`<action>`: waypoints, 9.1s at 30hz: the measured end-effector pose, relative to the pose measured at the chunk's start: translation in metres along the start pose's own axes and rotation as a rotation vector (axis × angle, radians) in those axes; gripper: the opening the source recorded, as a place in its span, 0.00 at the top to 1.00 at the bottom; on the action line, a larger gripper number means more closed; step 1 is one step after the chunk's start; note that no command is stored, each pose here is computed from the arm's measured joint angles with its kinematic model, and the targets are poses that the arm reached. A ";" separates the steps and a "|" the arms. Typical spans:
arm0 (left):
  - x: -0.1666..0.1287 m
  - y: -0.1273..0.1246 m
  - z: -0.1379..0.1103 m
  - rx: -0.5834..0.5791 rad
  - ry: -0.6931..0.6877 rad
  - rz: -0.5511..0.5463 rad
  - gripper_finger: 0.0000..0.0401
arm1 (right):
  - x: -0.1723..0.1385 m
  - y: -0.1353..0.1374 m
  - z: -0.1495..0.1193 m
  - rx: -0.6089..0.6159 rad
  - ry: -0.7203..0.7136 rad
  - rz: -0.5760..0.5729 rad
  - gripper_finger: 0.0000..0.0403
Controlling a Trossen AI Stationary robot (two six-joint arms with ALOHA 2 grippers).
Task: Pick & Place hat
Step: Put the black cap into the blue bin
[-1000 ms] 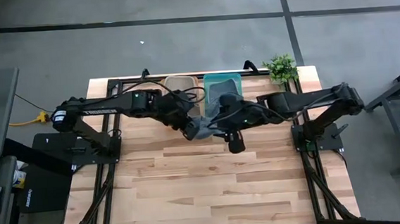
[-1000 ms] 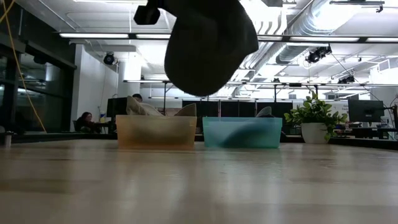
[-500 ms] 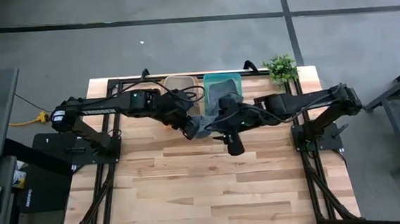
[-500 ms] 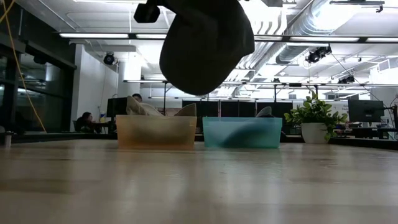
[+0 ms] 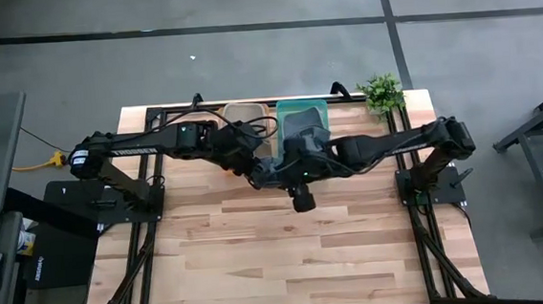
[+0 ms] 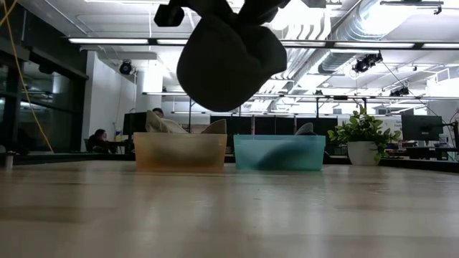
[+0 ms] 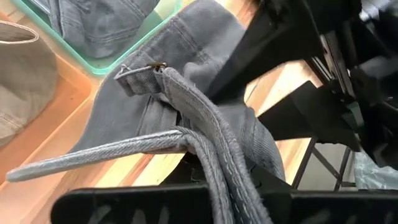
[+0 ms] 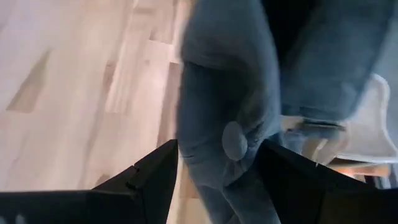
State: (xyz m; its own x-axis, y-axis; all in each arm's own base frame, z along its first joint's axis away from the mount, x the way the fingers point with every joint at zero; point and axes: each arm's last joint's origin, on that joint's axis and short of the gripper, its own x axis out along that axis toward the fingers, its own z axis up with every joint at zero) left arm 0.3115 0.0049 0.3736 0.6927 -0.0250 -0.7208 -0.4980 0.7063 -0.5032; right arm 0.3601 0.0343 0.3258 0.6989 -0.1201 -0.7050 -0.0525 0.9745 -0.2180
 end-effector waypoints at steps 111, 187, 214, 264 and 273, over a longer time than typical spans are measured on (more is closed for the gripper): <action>-0.019 -0.003 0.007 0.009 -0.069 0.073 0.30 | 0.017 0.007 -0.011 0.063 0.115 0.130 1.00; 0.007 0.219 -0.193 -0.443 -0.417 -0.595 0.53 | -0.087 -0.088 0.007 0.199 0.119 -0.248 1.00; 0.008 0.223 -0.192 -0.306 -0.579 -0.476 0.54 | -0.020 -0.129 0.003 -0.347 0.462 -0.625 1.00; -0.009 0.193 -0.197 -0.087 -0.567 -0.846 0.54 | 0.059 -0.146 -0.060 -0.624 0.505 -0.648 1.00; -0.021 0.195 -0.199 -0.036 -0.650 -0.890 0.54 | 0.060 -0.147 -0.064 -0.590 0.506 -0.615 1.00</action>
State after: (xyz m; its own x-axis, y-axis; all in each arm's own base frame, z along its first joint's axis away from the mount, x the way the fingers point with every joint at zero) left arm 0.0957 0.0021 0.1957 0.9484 -0.1298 0.2892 0.3074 0.5991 -0.7393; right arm 0.3635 -0.1286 0.2724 0.3439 -0.7740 -0.5316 -0.2252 0.4816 -0.8470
